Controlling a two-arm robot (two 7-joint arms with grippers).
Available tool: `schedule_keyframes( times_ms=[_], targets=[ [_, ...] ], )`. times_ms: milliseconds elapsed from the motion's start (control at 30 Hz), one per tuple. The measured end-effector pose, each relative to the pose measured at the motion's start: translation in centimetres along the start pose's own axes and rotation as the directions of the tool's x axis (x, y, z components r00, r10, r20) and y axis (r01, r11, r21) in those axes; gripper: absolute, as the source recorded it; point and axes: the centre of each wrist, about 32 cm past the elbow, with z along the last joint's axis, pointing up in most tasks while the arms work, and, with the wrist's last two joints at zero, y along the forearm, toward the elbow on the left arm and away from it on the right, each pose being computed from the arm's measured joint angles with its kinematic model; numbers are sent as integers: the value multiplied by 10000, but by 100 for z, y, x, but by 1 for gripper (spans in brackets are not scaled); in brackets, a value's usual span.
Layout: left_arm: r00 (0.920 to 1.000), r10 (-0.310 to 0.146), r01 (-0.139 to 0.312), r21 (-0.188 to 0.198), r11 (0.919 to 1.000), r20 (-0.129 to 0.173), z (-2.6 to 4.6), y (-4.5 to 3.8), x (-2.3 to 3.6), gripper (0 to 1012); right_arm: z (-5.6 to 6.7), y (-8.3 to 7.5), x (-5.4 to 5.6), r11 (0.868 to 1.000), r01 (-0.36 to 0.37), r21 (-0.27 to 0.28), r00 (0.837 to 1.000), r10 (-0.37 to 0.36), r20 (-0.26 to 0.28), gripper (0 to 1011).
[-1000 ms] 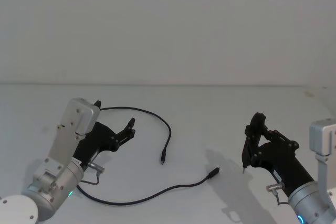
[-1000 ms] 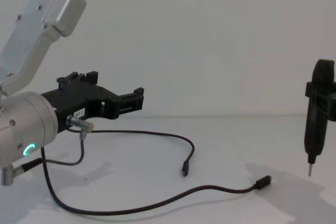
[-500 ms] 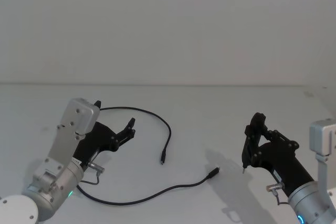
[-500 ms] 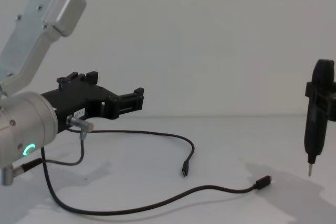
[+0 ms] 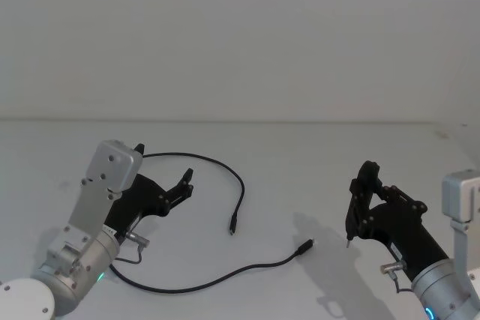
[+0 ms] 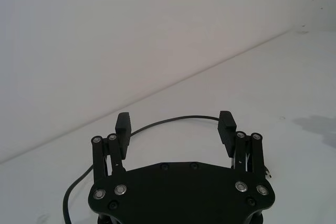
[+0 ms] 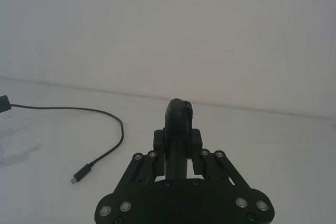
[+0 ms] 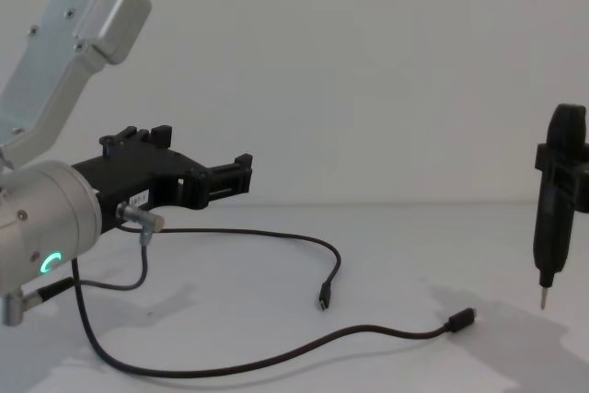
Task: Pick up the data cable with the one hand.
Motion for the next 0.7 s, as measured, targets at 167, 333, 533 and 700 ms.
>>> schedule_keyframes(
  times_ms=[167,333,533,700],
  targets=[
    [10000,0,0,-1,10000,0,0,0,0,1002,0,0,0,10000,0,-1,10000,0,0,279],
    [10000,-2,2,-1,10000,0,0,0,0,1001,0,0,0,10000,0,0,10000,0,0,279],
    [9999,-103,103,50,9999,5,8,-5,8,1002,0,0,0,10000,-1,0,10000,1,1,279],
    [9987,-514,514,154,9986,-23,44,-10,47,1001,0,0,0,10000,0,0,10000,0,0,279]
  ],
)
